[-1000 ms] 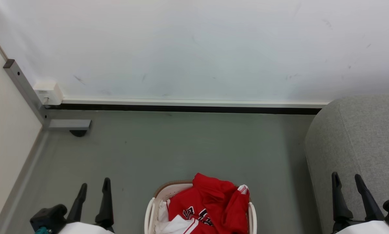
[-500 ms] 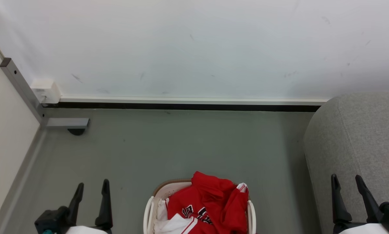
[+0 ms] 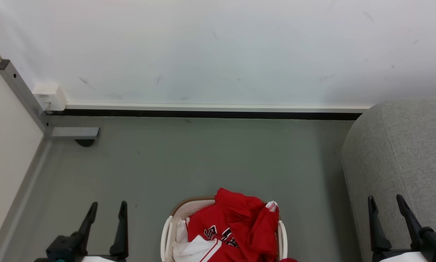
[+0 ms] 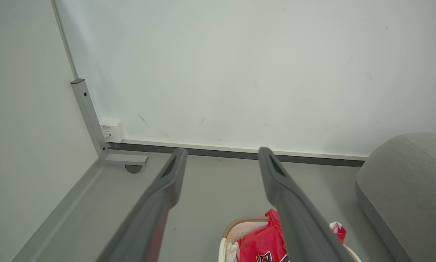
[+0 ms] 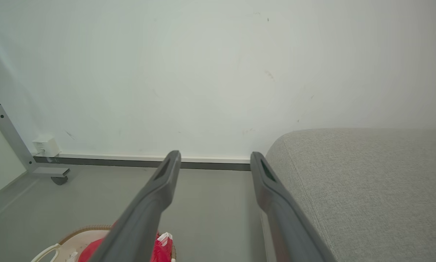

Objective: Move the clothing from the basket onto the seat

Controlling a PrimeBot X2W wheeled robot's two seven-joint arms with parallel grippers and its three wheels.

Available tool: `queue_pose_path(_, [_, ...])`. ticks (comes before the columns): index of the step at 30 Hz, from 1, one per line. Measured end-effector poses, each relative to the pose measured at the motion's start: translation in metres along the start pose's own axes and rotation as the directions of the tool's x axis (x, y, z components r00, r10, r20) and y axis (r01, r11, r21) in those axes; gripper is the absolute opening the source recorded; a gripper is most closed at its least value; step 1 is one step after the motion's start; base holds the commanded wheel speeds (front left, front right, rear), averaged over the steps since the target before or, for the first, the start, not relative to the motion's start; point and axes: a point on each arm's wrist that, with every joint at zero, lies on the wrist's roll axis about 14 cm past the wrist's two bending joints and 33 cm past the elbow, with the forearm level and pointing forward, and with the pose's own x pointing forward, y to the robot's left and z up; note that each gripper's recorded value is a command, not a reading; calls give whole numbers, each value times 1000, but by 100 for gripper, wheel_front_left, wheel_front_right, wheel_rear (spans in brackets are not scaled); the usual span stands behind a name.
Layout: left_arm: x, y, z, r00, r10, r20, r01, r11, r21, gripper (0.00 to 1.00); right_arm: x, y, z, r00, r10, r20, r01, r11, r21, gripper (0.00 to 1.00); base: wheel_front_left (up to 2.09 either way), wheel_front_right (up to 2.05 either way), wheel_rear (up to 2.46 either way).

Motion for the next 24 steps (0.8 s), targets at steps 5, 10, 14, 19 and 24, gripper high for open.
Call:
queue_pose_path(5, [2,0,-3,1000,-7,-4,7,999,34,100,2,0,-3,1000,5,-6,-5,1000,-30,100,0,0,0])
queue_pose_path(10, [6,-2,-7,1000,-14,-7,15,998,60,100,8,0,-3,1000,10,-2,-10,998,-66,100,0,0,0])
queue_pose_path(14, [12,-3,-10,1000,-24,-9,25,995,92,100,11,-2,-8,1000,11,-13,-12,996,-90,100,0,0,0])
queue_pose_path(19, [22,-8,-16,999,-45,-18,47,992,120,100,21,-1,-12,1000,19,-16,-21,992,-123,100,0,0,0])
queue_pose_path(24, [43,-23,-26,994,-102,-35,105,987,118,100,39,0,-20,999,26,-29,-29,992,-122,100,0,0,0])
